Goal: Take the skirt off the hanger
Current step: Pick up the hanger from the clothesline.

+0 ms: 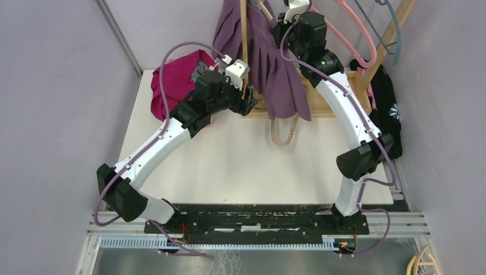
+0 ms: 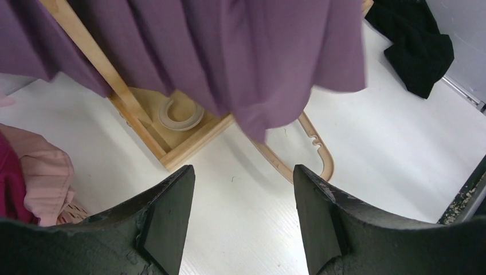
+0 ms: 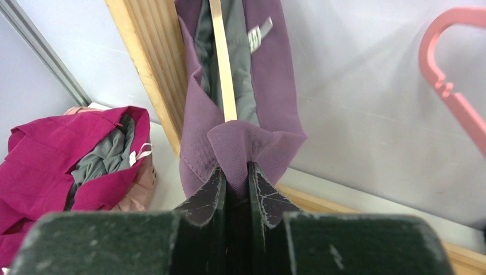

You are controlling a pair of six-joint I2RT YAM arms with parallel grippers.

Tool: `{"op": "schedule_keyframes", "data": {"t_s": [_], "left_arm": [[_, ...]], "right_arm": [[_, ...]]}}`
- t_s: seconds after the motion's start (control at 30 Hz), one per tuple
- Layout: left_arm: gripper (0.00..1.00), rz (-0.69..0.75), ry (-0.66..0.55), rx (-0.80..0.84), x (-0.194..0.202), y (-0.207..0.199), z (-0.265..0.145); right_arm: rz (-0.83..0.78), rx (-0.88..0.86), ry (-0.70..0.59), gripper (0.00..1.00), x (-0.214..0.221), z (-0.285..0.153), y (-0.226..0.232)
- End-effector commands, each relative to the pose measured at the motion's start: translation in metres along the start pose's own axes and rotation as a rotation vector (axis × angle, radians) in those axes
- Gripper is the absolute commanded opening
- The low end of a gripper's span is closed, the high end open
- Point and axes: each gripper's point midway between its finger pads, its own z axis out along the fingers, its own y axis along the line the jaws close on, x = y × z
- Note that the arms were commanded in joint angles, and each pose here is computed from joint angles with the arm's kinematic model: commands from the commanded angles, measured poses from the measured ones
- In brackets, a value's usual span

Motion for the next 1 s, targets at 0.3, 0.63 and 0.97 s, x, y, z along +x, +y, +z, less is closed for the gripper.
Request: {"op": "schedule_keyframes", "data": {"t_s": [0.3, 0.63, 0.97], "left_arm": [[0.71, 0.066, -0.113, -0.044, -0.028, 0.006, -0.028], [0.71, 0.059, -0.101, -0.053, -0.024, 0.008, -0.027], [0.71, 0.066, -0.075, -0.061, -0.015, 0.01, -0.027]], "right_arm": [[-0.086, 0.108, -0.552, 0.01, -0.187, -0.074, -0.011], [-0.124, 0.136, -0.601, 0.01, -0.208, -0.096, -0.017], [-0.157, 0.146, -0.537, 0.01, -0.184, -0.135, -0.024]]}}
